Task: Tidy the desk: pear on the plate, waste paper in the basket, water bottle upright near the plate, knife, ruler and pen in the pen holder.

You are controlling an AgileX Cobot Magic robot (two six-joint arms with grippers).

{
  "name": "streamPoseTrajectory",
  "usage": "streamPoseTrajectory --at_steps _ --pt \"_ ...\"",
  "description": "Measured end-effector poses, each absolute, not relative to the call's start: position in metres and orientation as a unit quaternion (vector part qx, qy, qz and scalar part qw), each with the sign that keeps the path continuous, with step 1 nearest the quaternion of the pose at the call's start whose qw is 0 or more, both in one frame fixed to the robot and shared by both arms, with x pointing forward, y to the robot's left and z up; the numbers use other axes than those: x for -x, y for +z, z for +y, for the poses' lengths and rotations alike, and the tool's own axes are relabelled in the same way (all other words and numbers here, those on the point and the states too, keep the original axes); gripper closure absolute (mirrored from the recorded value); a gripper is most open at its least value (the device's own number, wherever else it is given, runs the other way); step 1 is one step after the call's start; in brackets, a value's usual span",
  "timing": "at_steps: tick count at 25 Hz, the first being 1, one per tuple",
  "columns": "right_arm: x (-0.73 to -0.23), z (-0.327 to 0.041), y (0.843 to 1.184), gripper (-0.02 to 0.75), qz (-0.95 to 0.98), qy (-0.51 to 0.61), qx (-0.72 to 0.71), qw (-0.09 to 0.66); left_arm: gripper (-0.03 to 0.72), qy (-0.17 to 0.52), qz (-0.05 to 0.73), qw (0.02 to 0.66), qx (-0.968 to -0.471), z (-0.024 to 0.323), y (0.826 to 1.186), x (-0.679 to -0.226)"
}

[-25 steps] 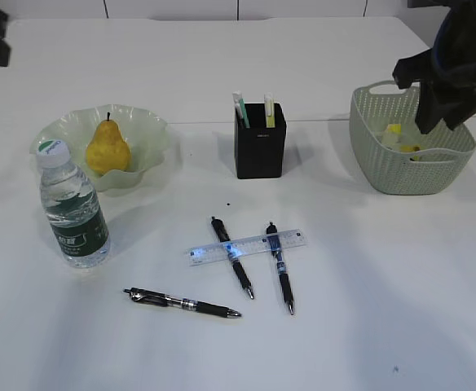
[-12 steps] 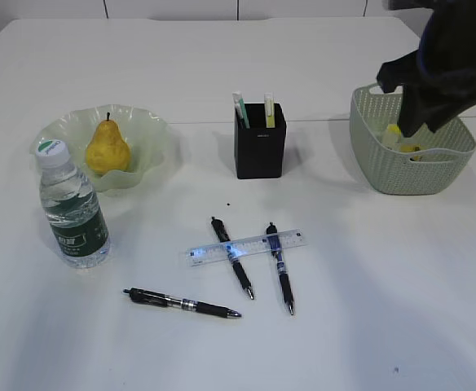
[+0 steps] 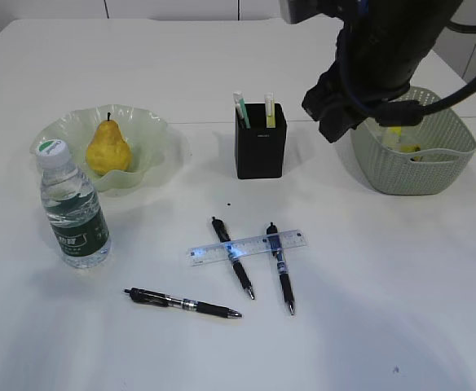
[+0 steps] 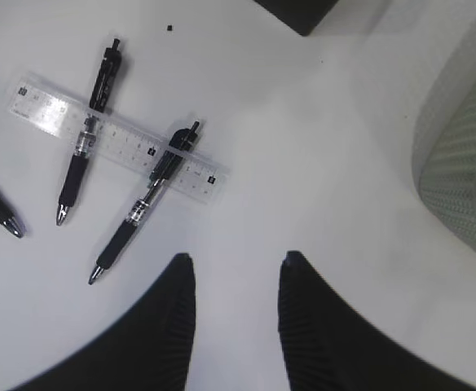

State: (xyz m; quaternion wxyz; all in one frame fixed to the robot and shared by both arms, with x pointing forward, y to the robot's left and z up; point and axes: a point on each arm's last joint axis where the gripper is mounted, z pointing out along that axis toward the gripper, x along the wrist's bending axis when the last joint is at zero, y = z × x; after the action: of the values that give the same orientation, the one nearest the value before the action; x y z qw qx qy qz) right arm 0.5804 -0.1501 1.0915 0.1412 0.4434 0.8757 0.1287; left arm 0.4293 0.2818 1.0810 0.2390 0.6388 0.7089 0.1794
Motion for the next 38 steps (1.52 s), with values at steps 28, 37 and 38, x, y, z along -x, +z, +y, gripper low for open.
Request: streamPoseTrajectory --at_steps 28,37,38 --pt "-0.636 -0.106 1.003 0.41 0.986 0.115 -0.075 0.09 0.244 0.189 0.707 0.223 -0.644 0.286 1.088 -0.413" --pt "-0.635 -0.082 0.954 0.364 0.995 0.095 -0.009 0.043 0.244 0.19 0.707 0.223 -0.644 0.286 1.088 -0.413" --pt "-0.636 -0.081 0.948 0.363 0.995 0.092 -0.008 0.038 0.244 0.19 0.707 0.223 -0.644 0.286 1.088 -0.413"
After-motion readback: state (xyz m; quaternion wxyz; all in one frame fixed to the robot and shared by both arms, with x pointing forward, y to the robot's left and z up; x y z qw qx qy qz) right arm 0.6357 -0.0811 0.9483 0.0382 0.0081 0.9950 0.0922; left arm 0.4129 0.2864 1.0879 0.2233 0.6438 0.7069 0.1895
